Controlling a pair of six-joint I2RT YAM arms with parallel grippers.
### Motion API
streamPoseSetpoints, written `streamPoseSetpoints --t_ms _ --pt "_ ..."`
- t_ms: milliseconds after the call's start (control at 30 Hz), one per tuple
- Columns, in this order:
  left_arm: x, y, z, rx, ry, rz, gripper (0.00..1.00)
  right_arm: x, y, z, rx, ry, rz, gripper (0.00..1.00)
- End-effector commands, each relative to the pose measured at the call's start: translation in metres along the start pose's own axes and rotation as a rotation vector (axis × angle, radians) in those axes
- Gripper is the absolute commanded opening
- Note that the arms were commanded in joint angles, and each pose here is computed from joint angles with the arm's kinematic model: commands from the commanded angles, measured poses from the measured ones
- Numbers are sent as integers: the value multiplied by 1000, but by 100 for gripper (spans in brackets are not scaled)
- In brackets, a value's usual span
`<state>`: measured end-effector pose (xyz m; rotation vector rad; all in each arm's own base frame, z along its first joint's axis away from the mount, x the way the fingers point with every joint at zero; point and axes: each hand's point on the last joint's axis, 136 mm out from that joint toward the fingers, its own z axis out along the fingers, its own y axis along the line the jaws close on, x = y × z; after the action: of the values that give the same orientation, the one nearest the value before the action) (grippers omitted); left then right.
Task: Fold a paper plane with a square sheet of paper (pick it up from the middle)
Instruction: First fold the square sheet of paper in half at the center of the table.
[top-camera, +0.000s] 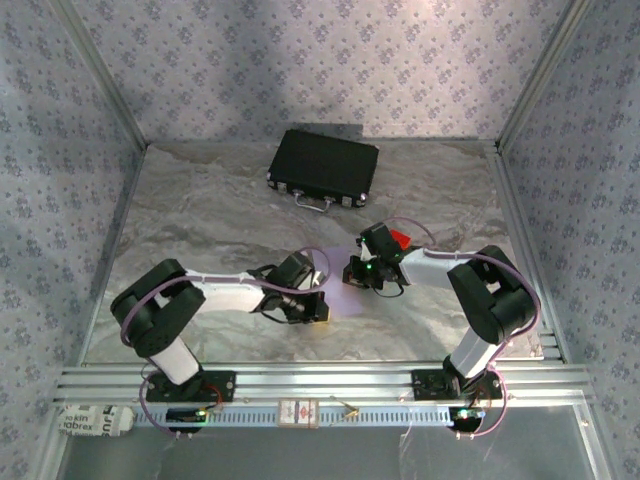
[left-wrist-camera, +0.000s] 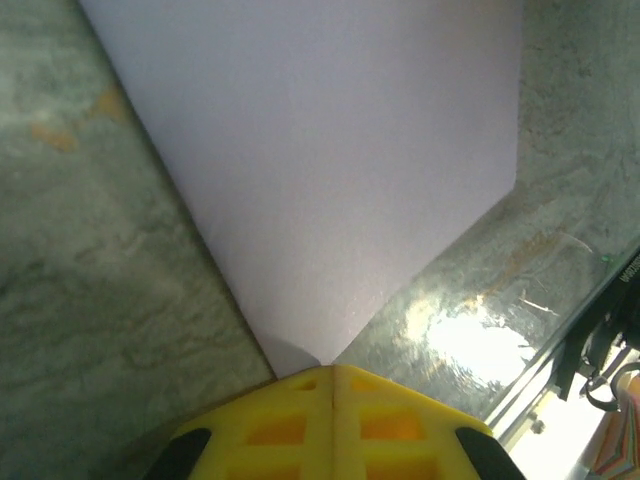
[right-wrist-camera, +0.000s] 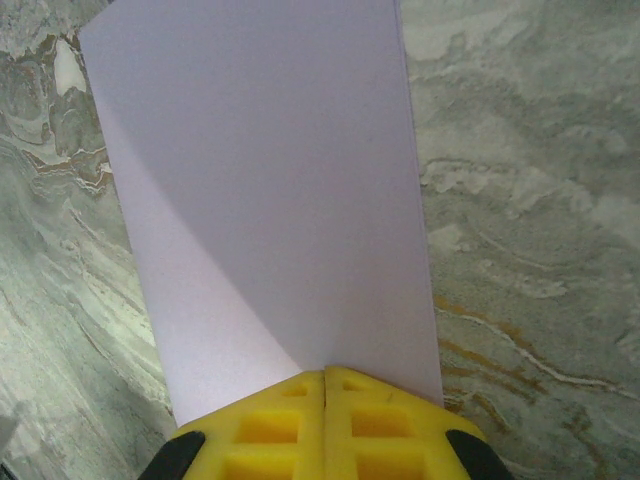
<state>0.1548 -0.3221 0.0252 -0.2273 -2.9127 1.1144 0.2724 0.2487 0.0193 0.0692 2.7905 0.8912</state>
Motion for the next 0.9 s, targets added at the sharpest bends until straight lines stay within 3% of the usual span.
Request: streamPoseSetpoints --t_ms 0,133,367,667,867 --pt "-10 -24 -18 80 -48 2 3 26 -38 5 144 66 56 1" --pt "-26 -33 -23 161 -69 -44 2 25 -38 5 146 61 57 1" --pt "-47 -19 -11 154 -93 -118 3 27 -40 5 149 61 60 1" --pt "-7 19 11 78 75 -231 4 28 -40 4 152 64 60 1" --pt "9 28 2 6 105 -175 5 29 -43 5 157 68 63 1"
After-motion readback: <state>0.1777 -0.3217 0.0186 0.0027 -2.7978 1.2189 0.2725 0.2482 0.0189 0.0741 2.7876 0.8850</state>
